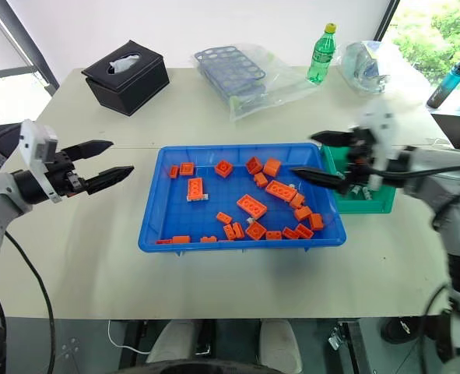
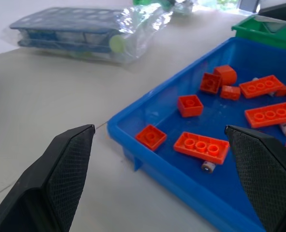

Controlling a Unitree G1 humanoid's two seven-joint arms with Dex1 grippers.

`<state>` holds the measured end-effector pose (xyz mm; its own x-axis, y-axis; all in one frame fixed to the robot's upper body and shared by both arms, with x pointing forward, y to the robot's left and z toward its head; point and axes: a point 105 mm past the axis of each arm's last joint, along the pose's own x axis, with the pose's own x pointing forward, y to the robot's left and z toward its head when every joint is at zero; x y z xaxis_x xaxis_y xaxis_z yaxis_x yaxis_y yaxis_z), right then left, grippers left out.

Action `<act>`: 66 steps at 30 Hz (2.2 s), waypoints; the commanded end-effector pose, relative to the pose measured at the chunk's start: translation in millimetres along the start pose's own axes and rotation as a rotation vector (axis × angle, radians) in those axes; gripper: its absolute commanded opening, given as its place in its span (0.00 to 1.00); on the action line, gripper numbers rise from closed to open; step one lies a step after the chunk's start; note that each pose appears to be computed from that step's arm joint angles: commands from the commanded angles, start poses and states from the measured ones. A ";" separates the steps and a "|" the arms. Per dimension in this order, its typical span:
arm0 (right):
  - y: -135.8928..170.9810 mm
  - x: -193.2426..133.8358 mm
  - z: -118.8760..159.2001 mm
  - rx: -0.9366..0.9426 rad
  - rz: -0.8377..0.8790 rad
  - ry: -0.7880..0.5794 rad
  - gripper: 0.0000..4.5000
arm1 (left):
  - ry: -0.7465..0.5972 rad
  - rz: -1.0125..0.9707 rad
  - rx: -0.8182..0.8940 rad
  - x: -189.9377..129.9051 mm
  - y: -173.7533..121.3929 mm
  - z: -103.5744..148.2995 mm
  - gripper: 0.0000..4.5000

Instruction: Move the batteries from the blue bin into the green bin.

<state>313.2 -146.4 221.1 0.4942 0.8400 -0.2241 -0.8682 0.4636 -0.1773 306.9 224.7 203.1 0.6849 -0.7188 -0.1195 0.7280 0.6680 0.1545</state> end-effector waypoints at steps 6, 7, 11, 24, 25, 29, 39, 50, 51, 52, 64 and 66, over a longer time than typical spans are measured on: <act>37.0 91.9 -15.5 -0.002 0.181 0.039 1.00 | 0.014 -0.003 0.059 -7.4 -7.1 2.6 1.00; 37.8 102.3 -19.1 -0.020 0.184 0.047 1.00 | 0.017 -0.004 0.059 -8.2 -8.8 1.7 1.00; 35.4 129.6 -25.8 -0.215 0.158 0.054 1.00 | 0.021 0.005 0.055 -10.9 -11.5 0.6 1.00; 39.1 154.9 -26.5 -0.548 0.163 -0.017 1.00 | 0.050 -0.138 0.049 2.4 -40.5 -1.6 1.00; 39.2 155.9 -27.4 -0.548 0.163 -0.018 1.00 | 0.055 -0.157 0.053 3.8 -43.3 -1.9 1.00; 40.5 160.2 -35.6 -0.574 0.170 0.000 1.00 | 0.062 -0.203 0.069 7.7 -48.5 -0.8 1.00; 43.2 164.3 -44.9 -0.584 0.170 0.011 1.00 | 0.069 -0.241 0.072 13.8 -50.8 -4.4 1.00; 47.2 163.9 -44.3 -0.528 0.175 -0.017 0.03 | 0.057 -0.264 0.073 17.9 -53.8 -3.6 1.00; 49.4 161.7 -40.8 -0.505 0.185 -0.033 0.00 | 0.048 -0.276 0.066 18.8 -56.3 -3.4 1.00; 51.0 159.6 -37.8 -0.488 0.193 -0.045 0.00 | 0.044 -0.287 0.061 19.2 -59.1 -4.0 1.00; 47.0 150.8 -35.7 -0.401 0.213 -0.010 0.12 | 0.055 -0.353 0.080 18.3 -67.9 -6.9 1.00; 45.3 151.9 -37.9 -0.393 0.210 0.005 0.25 | 0.048 -0.364 0.079 18.7 -69.7 -6.0 1.00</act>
<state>350.0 -10.8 129.0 0.3155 0.8905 -0.3277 -0.8716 0.1355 -0.4711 272.3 169.5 173.6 0.4026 -0.8803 -0.2509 0.9151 0.3799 0.1353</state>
